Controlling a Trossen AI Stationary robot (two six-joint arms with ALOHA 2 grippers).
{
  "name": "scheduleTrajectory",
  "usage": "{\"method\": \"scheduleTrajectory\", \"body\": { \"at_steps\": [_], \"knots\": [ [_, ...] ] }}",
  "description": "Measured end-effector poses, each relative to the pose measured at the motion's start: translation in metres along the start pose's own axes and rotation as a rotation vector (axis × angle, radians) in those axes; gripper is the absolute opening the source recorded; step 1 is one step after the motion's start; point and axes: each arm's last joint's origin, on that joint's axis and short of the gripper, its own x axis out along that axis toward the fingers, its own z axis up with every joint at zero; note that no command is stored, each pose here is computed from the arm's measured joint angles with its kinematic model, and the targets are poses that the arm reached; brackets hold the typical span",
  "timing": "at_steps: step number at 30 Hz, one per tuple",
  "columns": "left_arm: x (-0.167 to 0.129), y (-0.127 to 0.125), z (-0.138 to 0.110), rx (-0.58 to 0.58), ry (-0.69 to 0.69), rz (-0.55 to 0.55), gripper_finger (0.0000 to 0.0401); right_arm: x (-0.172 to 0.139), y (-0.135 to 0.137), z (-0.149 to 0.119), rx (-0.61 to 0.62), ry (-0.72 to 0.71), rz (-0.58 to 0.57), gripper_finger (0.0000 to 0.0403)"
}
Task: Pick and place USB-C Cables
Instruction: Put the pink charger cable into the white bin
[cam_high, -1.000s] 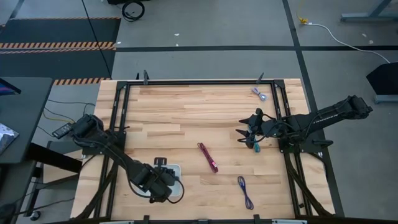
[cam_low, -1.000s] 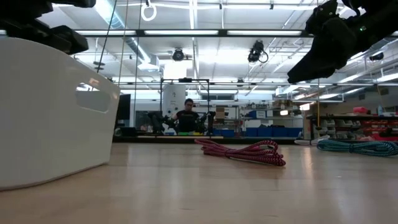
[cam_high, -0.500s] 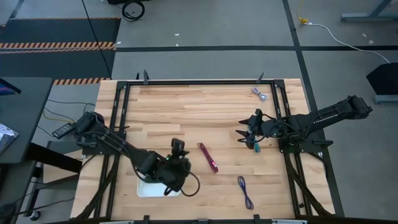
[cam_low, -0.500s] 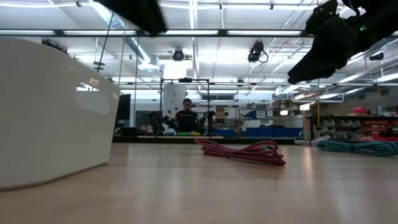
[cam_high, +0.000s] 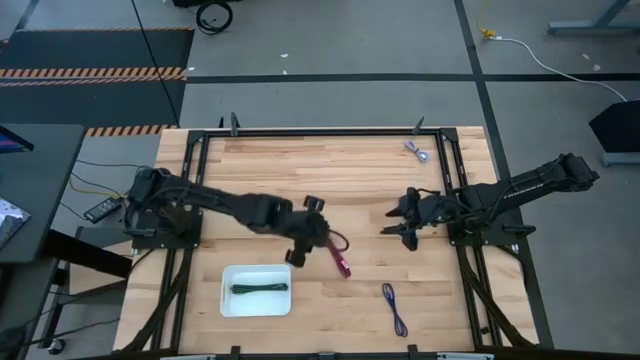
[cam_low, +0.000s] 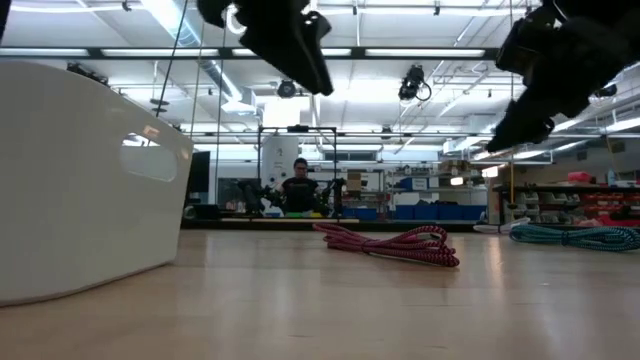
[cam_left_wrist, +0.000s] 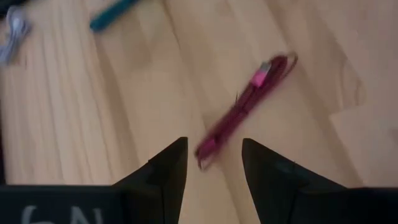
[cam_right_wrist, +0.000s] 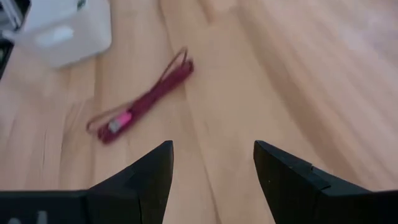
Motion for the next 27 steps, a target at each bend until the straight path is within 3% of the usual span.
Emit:
{"method": "scheduleTrajectory", "body": {
  "at_steps": [6, 14, 19, 27],
  "knots": [
    [0.032, 0.028, -0.006, 0.050, -0.082, -0.123, 0.0160, 0.000, 0.000, -0.003, -0.001, 0.041, 0.017, 0.0229],
    [0.102, 0.021, -0.022, 0.129, 0.005, -0.205, 0.0160, 0.000, 0.001, -0.004, 0.008, 0.066, 0.067, 0.0229],
    [0.118, 0.014, -0.023, 0.166, 0.066, -0.250, 0.0160, 0.000, 0.001, -0.003, 0.009, 0.064, 0.072, 0.0229],
    [0.119, 0.012, -0.025, 0.161, 0.085, -0.300, 0.0160, 0.000, 0.002, -0.002, 0.011, 0.053, 0.077, 0.0229]
  ]
}}
